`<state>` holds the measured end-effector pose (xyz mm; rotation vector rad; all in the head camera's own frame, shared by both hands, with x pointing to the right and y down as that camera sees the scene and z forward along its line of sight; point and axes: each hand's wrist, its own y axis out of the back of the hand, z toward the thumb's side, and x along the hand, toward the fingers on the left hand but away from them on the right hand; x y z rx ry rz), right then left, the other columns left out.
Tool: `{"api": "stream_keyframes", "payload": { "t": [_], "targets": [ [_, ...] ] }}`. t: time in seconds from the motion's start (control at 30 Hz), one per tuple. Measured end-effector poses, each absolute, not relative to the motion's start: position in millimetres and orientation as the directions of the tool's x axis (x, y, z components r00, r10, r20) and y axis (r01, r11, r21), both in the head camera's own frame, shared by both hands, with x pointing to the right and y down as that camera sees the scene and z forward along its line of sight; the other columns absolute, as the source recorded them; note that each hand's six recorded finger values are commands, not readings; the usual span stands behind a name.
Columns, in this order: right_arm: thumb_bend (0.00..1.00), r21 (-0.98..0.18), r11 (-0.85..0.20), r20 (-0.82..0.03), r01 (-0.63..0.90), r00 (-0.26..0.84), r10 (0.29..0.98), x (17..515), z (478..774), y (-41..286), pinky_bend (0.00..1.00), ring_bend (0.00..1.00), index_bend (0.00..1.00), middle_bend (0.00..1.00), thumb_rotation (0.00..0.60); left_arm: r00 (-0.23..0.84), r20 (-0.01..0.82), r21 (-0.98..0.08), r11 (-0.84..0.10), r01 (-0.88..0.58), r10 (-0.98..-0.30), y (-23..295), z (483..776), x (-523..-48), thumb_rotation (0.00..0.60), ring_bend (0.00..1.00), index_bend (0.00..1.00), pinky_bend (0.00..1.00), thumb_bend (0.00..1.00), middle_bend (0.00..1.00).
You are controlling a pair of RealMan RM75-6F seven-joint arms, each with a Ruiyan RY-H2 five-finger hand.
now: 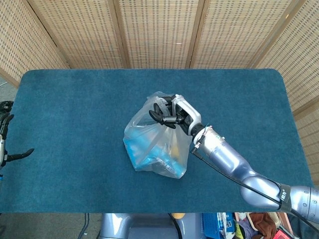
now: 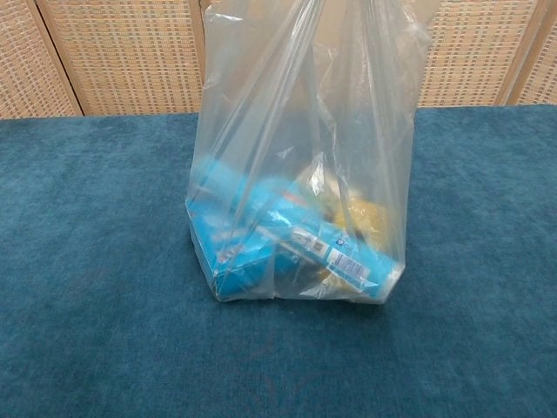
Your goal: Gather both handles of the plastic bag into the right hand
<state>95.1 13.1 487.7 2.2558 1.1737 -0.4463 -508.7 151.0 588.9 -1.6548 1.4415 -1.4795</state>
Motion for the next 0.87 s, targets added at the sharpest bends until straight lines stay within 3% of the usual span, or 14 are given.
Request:
{"api": "stream_keyframes", "payload": {
  "t": [0.47,0.87],
  "targets": [
    [1.0,0.277,-0.465,-0.462,0.841,0.541,0.703,86,433,-8,0.94,0.75,0.8,0.88,0.6,-0.168,0.424,-0.881,-0.362,-0.303,-0.89,155,586,-516,0.6,0.0,0.0,0.0,0.11,0.0],
    [1.0,0.233,-0.464,-0.401,0.854,0.52,0.754,85,385,-24,0.94,0.75,0.8,0.88,0.6,-0.192,0.384,-0.905,-0.328,-0.27,-0.903,154,574,-516,0.6,0.0,0.0,0.0,0.12,0.0]
  ]
}}
